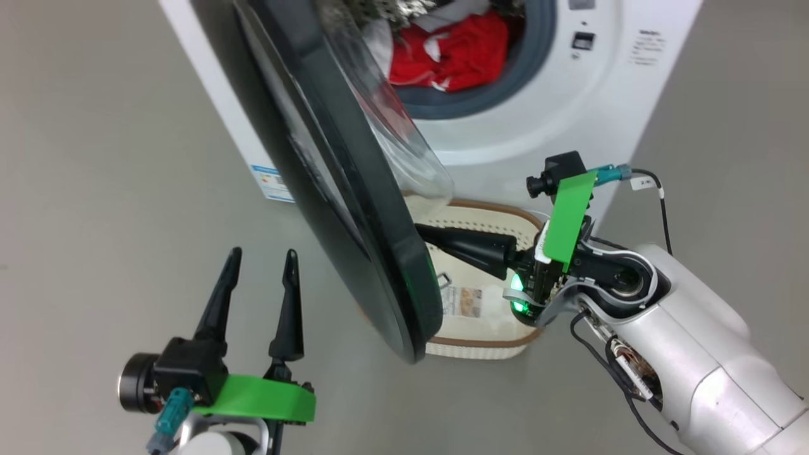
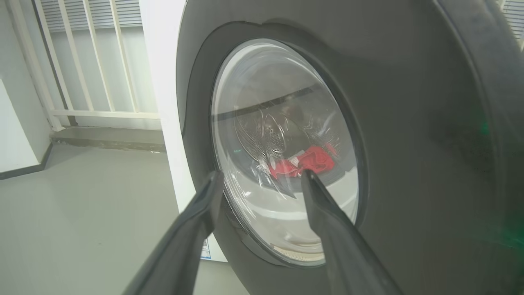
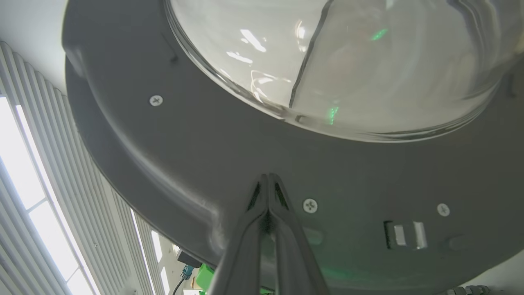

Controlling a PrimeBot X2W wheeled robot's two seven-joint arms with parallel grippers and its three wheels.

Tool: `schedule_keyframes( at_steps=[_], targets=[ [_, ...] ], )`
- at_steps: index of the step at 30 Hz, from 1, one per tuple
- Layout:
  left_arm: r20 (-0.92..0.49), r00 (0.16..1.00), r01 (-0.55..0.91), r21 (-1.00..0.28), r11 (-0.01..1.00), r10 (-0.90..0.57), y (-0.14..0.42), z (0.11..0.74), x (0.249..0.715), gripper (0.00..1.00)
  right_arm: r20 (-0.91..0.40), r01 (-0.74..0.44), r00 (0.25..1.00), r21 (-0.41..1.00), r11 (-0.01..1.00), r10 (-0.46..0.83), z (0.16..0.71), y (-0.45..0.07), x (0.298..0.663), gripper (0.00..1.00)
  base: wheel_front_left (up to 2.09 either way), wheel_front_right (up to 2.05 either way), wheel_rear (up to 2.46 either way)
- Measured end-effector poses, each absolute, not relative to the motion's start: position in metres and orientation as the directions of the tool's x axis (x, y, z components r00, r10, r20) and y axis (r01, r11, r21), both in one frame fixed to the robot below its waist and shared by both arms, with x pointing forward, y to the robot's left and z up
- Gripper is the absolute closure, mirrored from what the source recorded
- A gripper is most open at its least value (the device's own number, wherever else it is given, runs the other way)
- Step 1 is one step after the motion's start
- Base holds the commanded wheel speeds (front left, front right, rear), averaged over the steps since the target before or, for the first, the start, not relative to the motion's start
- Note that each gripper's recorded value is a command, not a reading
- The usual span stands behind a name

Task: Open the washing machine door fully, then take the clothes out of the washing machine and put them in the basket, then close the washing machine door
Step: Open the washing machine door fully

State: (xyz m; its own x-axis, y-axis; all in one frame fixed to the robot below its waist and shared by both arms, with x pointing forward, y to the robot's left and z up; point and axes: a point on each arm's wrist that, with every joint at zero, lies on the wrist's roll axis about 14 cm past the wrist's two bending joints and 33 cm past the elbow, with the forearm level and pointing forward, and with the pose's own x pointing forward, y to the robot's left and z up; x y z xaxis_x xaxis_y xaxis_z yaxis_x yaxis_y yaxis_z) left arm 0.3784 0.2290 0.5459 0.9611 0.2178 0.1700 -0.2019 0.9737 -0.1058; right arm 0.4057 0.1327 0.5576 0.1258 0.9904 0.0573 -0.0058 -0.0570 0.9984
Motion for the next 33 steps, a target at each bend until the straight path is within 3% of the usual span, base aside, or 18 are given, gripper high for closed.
schedule_keyframes(
  at_steps=[28,33],
  targets=[
    [0.185,0.874,-0.435,-0.118,0.893,0.45,0.296,0.553,0.294,0.0,0.011,-0.028,-0.149,1.0,-0.015,0.989,0.558,0.213,0.329,1.0,0.0,0.0,0.0],
    [0.178,0.87,-0.445,-0.117,0.888,0.459,0.298,0.55,0.291,0.0,0.005,-0.013,-0.16,1.0,-0.008,0.987,0.553,0.216,0.326,1.0,0.0,0.0,0.0]
  ],
)
